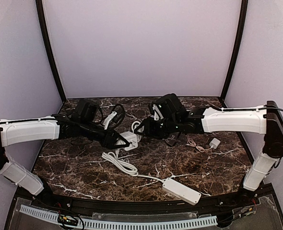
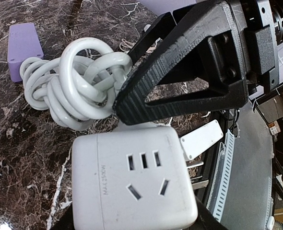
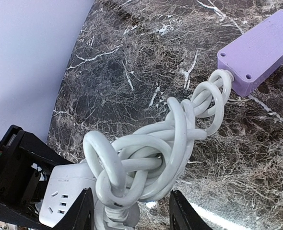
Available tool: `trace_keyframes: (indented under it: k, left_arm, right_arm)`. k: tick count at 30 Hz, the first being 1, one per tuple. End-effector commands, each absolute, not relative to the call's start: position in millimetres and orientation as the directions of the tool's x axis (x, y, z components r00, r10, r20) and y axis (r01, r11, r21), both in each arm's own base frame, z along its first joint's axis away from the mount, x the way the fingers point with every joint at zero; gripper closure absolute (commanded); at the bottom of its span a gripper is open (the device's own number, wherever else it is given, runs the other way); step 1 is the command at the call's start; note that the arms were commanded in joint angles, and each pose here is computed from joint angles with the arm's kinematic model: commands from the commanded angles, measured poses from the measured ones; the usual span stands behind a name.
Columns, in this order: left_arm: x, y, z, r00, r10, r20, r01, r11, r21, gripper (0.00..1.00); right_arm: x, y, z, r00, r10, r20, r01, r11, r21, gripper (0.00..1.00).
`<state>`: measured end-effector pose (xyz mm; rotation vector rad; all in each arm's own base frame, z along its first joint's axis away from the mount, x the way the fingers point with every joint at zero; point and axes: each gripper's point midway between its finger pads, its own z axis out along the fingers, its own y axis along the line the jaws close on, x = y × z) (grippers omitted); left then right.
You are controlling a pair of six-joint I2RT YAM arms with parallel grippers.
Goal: Pull the plug off the socket
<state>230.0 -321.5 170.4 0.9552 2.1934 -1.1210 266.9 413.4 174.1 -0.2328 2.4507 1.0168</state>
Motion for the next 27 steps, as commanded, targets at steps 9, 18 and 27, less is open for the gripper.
trace_keyframes:
  k: [9,18,27]
  left_arm:
    - [236.8,-331.3,212.8,-0.525,0.313,-0.791,0.837,0.357,-0.415,0.99]
    - [236.1,-331.6,211.3,-0.524,0.319,-0.79,0.839,0.352,-0.414,0.99]
    - [236.2,-331.4,213.5,-0.518,0.318,-0.794,0.842,0.351,-0.409,0.99]
  right_arm:
    - [269.6,418.3,167.2,-0.871,0.018,-0.492,-0.317,0.744,0.588,0.66]
    - [272.5,423.5,166.3,-0.869,0.017,-0.494,-0.32,0.742,0.589,0.68]
    - [272.4,421.5,165.7,-0.867,0.023,-0.499,-0.318,0.744,0.588,0.89]
